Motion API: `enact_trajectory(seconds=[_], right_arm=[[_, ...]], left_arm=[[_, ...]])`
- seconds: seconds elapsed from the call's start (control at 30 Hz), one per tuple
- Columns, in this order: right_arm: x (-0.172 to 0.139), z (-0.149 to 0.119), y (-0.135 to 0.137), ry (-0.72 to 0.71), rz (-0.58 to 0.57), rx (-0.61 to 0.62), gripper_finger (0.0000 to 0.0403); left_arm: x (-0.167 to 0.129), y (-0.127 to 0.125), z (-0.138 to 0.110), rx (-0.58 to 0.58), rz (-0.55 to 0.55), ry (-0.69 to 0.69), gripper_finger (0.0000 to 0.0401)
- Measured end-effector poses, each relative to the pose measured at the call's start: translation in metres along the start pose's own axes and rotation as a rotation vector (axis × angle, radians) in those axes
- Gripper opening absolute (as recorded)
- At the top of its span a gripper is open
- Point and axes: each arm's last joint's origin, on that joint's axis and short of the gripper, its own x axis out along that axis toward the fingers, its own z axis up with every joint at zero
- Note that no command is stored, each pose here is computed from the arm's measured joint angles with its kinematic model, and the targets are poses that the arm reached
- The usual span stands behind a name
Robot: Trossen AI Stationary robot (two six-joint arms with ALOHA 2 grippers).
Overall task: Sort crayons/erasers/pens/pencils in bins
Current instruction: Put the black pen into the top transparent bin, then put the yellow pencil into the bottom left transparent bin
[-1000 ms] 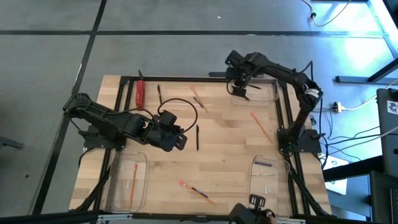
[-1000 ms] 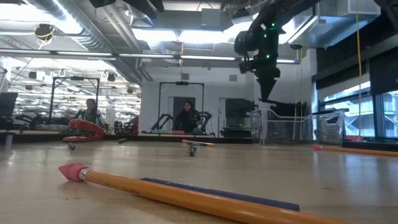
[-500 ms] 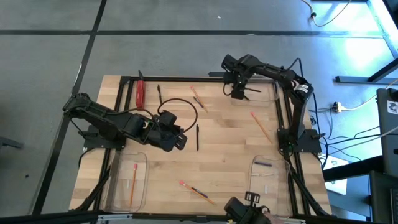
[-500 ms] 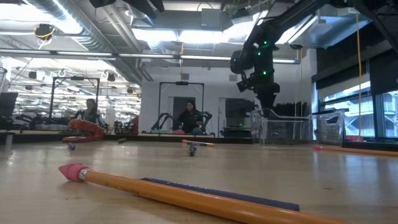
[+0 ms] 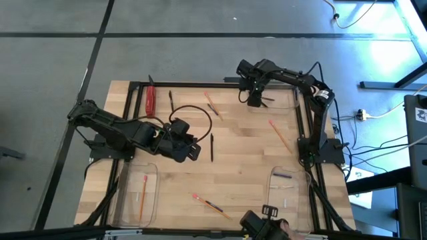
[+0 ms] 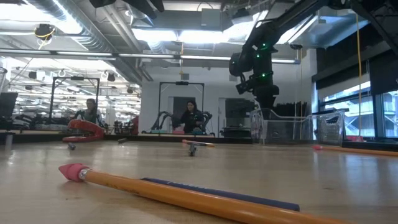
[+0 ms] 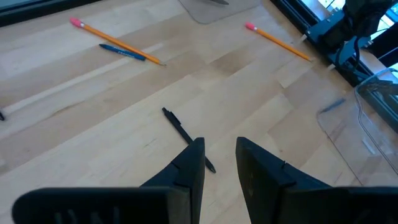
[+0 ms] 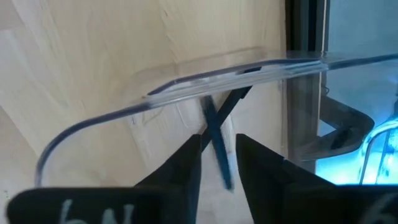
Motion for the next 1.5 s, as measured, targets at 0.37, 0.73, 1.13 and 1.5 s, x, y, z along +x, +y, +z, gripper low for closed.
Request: enact_trajectory(seconds=[0.37, 0.73, 1.13, 1.5], right_arm=[[-0.009, -0.001, -0.001, 0.02, 0.012, 0.058, 0.0145], [-0.099, -0.009, 0.019, -0.179, 0.091, 0.139, 0.0146], [-0.187, -0.077, 0.088, -0.503, 0.365, 0.119, 0.0146], [-0.17, -0.123, 0.146, -0.557, 0.442, 0.1, 0.0146]], left_arm=[[0.0, 0.0, 0.0, 0.0, 0.0, 0.0, 0.0085], [-0.001, -0.001, -0.002, -0.039, -0.006, 0.011, 0.0085], [-0.017, -0.008, -0.025, -0.057, -0.065, 0.031, 0.0085], [-0.002, 0.004, -0.05, -0.102, 0.0, 0.078, 0.0085]])
